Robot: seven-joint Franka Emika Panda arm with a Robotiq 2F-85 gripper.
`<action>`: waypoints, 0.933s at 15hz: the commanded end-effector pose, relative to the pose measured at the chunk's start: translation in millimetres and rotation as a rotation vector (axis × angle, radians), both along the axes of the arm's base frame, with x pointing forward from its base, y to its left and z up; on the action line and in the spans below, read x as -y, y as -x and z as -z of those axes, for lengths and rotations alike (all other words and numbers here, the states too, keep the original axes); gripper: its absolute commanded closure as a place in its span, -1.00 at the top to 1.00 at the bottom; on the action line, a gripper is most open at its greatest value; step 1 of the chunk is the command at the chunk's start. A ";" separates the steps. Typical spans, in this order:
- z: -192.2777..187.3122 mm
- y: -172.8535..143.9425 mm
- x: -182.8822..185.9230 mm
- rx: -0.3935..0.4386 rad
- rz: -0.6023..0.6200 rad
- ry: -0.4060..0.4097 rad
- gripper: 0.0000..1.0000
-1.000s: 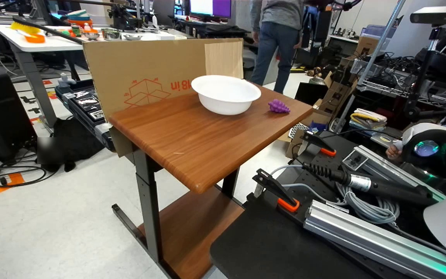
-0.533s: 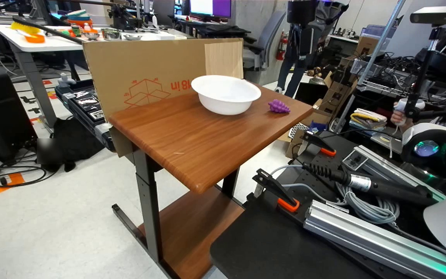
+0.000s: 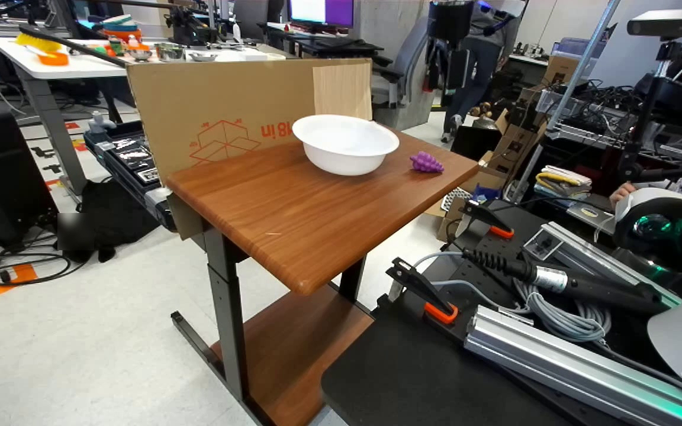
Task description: Put the purple toy into the dish.
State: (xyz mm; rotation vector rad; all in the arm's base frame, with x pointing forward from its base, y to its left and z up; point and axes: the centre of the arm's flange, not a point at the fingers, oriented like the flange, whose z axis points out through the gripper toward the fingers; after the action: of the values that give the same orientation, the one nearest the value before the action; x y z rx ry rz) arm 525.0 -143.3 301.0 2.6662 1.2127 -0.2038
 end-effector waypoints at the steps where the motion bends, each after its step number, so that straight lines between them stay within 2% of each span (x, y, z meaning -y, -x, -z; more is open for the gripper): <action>1: 38.5 15.1 -13.5 0.084 -0.026 -0.083 1.00; 2: 48.1 21.1 -16.7 0.098 0.008 -0.122 1.00; 7: 90.4 52.6 -13.6 0.060 0.089 -0.255 1.00; 14: 113.4 45.2 7.0 0.157 0.172 -0.252 1.00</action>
State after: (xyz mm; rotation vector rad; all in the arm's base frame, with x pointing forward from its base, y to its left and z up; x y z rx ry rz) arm 471.6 -142.1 200.2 2.9421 1.0391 0.0673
